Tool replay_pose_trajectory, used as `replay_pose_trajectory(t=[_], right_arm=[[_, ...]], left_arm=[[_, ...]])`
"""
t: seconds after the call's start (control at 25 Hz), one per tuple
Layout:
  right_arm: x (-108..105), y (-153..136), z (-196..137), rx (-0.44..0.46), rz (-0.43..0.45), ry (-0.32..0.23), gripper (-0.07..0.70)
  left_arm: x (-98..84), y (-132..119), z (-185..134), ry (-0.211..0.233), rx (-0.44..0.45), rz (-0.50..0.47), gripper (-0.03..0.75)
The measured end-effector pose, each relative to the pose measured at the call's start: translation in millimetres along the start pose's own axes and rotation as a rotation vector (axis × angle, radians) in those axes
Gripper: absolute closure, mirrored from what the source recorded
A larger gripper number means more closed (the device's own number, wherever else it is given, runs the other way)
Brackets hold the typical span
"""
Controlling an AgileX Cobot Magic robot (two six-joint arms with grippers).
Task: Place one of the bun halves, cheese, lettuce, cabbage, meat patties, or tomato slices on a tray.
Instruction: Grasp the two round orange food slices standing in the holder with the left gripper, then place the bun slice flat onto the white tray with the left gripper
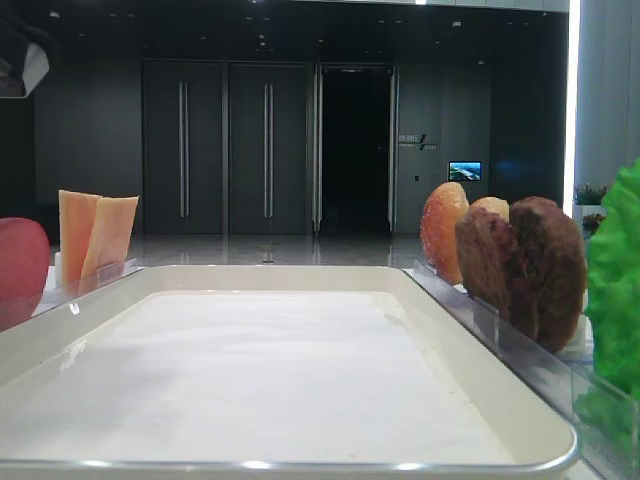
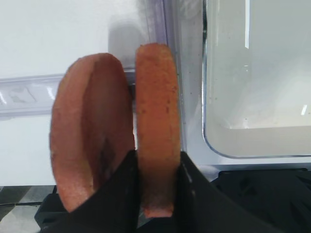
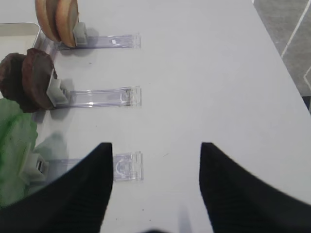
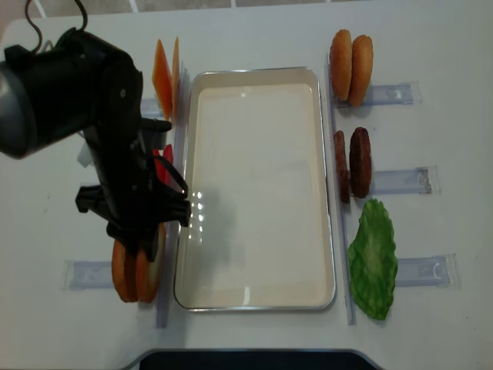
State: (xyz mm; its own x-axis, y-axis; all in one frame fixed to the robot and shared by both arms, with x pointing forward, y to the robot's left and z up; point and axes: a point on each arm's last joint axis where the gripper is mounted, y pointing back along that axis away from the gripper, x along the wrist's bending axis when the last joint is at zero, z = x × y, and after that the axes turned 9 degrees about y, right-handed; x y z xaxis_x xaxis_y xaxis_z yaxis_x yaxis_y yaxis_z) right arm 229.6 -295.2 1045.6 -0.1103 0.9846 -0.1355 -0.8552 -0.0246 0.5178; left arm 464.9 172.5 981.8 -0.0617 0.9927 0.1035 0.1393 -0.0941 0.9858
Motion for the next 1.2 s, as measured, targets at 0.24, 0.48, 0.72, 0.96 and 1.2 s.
replay_pose_trajectory(t=[0.24,0.48,0.72,0.96,1.2], right_arm=[[0.0,0.0,0.0,0.000,0.000,0.000,0.223],[0.0,0.0,0.0,0.000,0.000,0.000,0.223],[0.0,0.0,0.0,0.000,0.000,0.000,0.223],[0.0,0.0,0.0,0.000,0.000,0.000,0.223],[0.0,0.0,0.0,0.000,0.000,0.000,0.223]], left_arm=[[-0.8,2.9,-2.4,0.007,0.003,-0.025,0.568],[3.1,19.1,-11.4,0.013,-0.039,-0.081,0.568],[6.1,32.8,-20.5,0.019,-0.072,-0.140,0.571],[8.8,39.8,-24.8,0.018,-0.096,-0.161,0.571],[9.9,42.0,-26.2,0.017,-0.106,-0.165,0.571]])
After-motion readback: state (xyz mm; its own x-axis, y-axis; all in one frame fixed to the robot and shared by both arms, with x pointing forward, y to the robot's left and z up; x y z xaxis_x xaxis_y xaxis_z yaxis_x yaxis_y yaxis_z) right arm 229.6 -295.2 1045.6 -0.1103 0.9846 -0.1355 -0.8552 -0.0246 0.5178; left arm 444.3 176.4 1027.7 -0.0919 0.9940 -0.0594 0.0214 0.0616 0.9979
